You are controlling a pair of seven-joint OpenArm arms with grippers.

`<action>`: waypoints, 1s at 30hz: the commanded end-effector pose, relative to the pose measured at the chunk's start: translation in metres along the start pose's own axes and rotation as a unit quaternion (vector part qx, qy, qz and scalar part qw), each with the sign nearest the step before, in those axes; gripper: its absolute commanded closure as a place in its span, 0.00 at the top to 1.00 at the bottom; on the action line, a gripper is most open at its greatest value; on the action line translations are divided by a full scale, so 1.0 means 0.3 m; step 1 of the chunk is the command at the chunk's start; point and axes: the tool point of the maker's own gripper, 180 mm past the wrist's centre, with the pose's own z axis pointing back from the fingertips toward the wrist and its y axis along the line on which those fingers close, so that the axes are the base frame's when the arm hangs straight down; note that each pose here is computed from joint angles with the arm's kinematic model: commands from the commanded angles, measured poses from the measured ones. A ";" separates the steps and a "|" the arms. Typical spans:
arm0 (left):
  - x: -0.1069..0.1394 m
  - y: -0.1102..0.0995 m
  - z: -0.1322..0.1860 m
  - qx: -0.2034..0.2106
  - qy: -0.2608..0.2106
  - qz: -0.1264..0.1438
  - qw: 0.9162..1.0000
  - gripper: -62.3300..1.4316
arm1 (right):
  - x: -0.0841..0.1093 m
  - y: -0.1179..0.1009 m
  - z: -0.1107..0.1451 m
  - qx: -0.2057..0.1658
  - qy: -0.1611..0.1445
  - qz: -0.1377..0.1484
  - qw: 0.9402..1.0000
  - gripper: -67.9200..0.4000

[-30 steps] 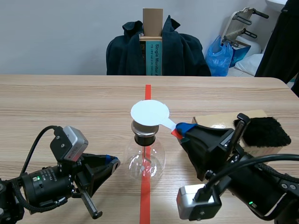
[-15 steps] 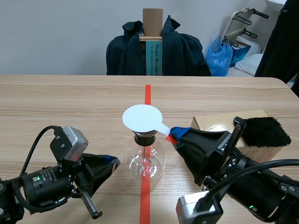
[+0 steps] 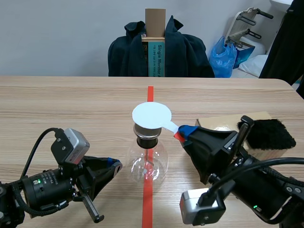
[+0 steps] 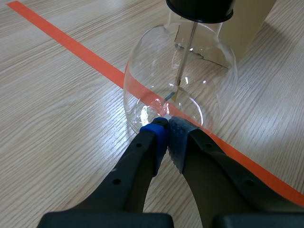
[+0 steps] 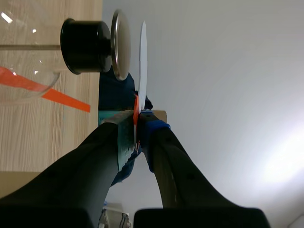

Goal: Do the electroscope experiment.
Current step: 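Move the plate toward and away from the electroscope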

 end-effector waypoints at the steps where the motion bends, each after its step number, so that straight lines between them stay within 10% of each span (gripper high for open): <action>1: 0.040 0.003 -0.009 -0.001 -0.020 -0.002 1.000 0.07 | -0.017 -0.026 -0.004 -0.013 0.011 0.006 1.000 0.02; 30: 0.040 0.003 -0.009 -0.001 -0.020 -0.002 1.000 0.07 | -0.279 -0.028 0.064 -0.015 0.234 0.000 0.972 0.02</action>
